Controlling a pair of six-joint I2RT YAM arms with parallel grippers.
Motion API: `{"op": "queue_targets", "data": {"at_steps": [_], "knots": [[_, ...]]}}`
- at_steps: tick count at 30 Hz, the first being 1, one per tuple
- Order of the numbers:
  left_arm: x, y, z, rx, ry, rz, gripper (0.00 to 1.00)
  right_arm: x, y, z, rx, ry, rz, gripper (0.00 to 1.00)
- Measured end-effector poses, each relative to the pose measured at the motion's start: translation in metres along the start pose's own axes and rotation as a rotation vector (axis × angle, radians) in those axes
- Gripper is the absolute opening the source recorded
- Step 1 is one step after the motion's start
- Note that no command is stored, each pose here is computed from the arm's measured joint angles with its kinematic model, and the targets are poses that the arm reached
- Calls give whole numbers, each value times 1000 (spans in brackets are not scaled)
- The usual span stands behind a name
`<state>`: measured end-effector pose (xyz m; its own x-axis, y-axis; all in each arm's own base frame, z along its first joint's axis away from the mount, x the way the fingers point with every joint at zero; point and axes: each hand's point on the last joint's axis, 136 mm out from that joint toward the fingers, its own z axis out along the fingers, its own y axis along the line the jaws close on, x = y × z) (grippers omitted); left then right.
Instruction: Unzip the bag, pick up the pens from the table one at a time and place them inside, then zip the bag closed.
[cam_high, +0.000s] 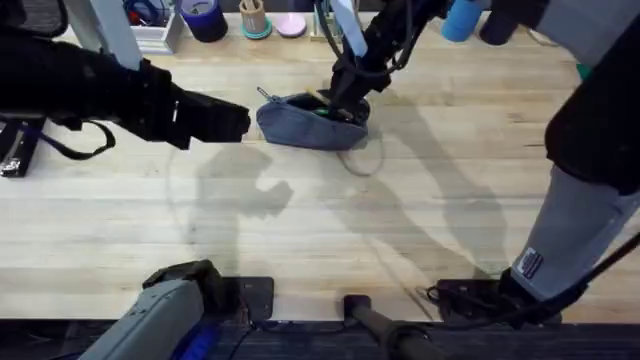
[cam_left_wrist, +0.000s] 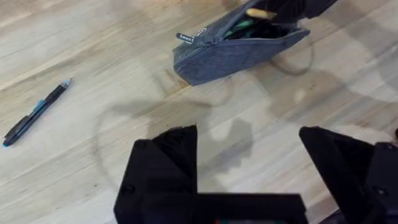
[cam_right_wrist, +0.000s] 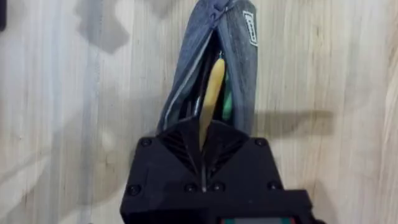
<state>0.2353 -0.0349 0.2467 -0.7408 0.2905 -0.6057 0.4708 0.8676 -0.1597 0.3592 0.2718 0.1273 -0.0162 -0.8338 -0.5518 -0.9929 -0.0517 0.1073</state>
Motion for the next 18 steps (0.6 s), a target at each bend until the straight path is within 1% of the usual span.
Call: {"op": "queue_targets", "data": {"at_steps": [10,15,16,18], "knots": [[0,0,0,0,0,0,995,4,-4,18,-19,8,-2,33],[0,0,0,0,0,0,995,4,-4,19,-22,9,1,45],[0,0,0,0,0,0,995,4,-4,19,-22,9,1,99],[0,0,0,0,0,0,995,5,-4,19,-23,9,1,301]]}}
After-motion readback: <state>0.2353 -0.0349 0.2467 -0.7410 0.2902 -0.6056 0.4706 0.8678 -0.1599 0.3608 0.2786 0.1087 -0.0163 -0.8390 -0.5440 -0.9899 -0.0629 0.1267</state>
